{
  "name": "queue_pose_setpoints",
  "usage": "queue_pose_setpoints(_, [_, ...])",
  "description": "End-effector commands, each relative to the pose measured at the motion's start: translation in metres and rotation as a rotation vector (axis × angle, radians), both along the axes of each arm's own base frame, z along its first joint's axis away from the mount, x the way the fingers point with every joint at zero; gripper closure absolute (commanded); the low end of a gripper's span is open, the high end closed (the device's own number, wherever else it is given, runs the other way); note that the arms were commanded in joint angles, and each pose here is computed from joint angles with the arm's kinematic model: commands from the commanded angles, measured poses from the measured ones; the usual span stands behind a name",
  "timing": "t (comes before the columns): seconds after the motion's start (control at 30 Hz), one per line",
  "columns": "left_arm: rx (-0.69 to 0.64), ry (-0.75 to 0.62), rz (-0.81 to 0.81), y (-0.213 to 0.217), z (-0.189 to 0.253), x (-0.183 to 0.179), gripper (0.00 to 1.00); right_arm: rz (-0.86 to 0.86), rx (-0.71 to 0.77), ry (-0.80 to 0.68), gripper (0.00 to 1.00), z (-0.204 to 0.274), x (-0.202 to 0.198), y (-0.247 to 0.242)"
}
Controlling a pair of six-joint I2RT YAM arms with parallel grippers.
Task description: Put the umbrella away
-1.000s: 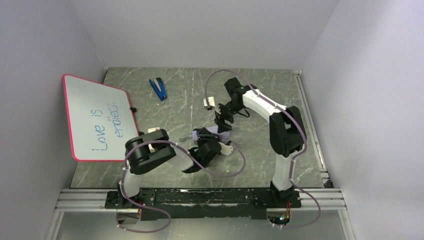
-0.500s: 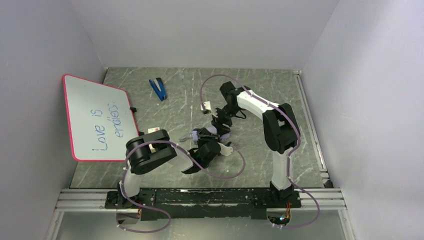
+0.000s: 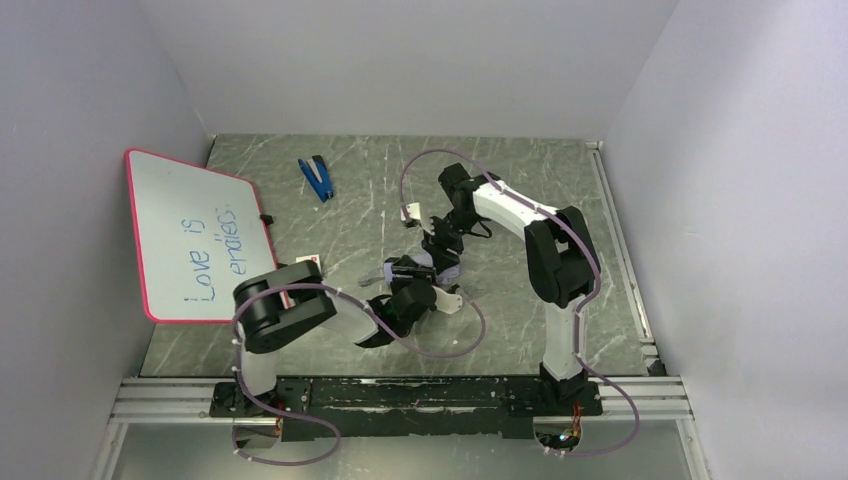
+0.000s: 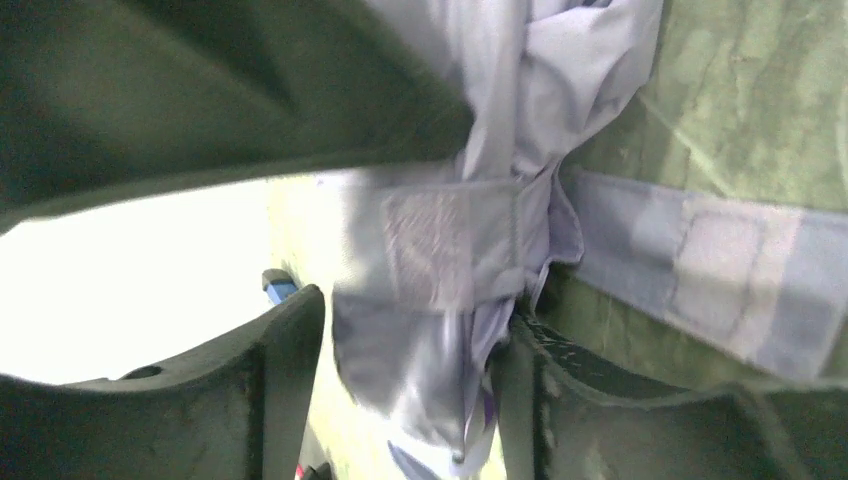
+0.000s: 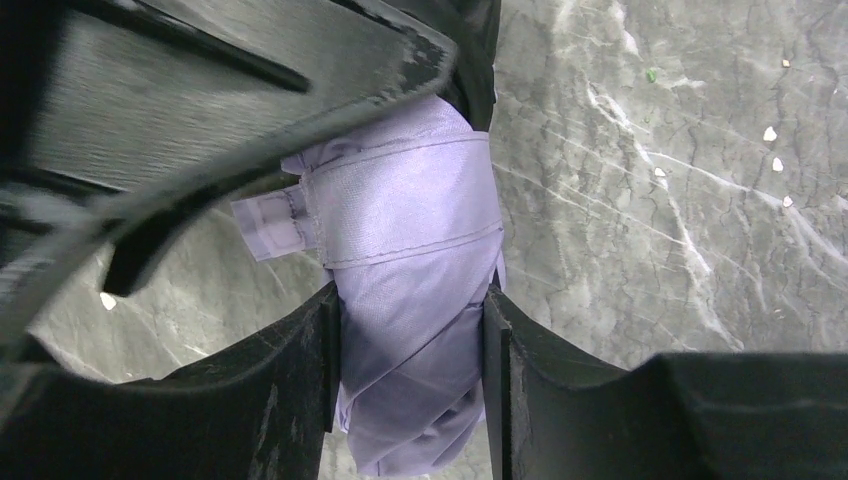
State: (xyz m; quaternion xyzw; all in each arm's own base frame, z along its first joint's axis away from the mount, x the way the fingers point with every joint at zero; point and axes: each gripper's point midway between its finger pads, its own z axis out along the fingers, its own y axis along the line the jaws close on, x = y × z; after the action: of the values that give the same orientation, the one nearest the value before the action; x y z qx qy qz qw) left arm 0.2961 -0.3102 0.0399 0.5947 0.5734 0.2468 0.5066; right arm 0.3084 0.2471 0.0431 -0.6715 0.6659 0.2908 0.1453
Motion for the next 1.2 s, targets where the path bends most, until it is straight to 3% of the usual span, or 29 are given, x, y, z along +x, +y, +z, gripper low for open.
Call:
queue_pose_setpoints(0.0, [-0.049, 0.062, -0.024, 0.003, 0.015, -0.022, 0.31, -0.008, -0.139, -0.023, 0.61, -0.035, 0.004, -0.025])
queue_pose_setpoints(0.03, [-0.072, 0.070, -0.024, 0.003, 0.021, -0.025, 0.20, -0.008, -0.142, -0.028, 0.61, -0.035, 0.004, -0.026])
queue_pose_setpoints(0.07, [-0.091, 0.078, -0.026, 0.004, 0.027, -0.029, 0.18, -0.009, -0.143, -0.031, 0.61, -0.035, 0.005, -0.026])
queue_pose_setpoints(0.2, [-0.196, 0.123, -0.022, 0.008, 0.052, -0.045, 0.18, -0.014, -0.147, -0.038, 0.61, -0.037, 0.006, -0.026])
queue_pose_setpoints(0.4, [-0.517, 0.303, -0.159, 0.010, 0.112, -0.088, 0.21, -0.015, -0.146, -0.074, 0.62, -0.036, 0.006, -0.028])
queue_pose_setpoints(0.6, [-0.799, 0.419, -0.072, 0.052, 0.148, -0.051, 0.21, -0.020, -0.115, -0.168, 0.63, -0.032, 0.003, -0.028])
queue_pose_setpoints(0.7, [-0.845, 0.442, -0.056, 0.067, 0.153, -0.027, 0.21, -0.020, -0.115, -0.217, 0.63, -0.029, -0.001, -0.027])
queue_pose_setpoints(0.93, [-0.887, 0.569, -0.199, 0.055, 0.151, 0.000, 0.21, -0.019, -0.118, -0.278, 0.63, -0.028, -0.017, -0.025])
queue_pose_setpoints(1.03, [-0.893, 0.667, -0.281, 0.052, 0.143, 0.004, 0.21, -0.019, -0.121, -0.290, 0.63, -0.029, -0.022, -0.027])
queue_pose_setpoints(1.17, [-0.800, 0.848, -0.398, 0.041, 0.121, -0.008, 0.21, -0.018, -0.110, -0.295, 0.63, -0.028, -0.027, -0.027])
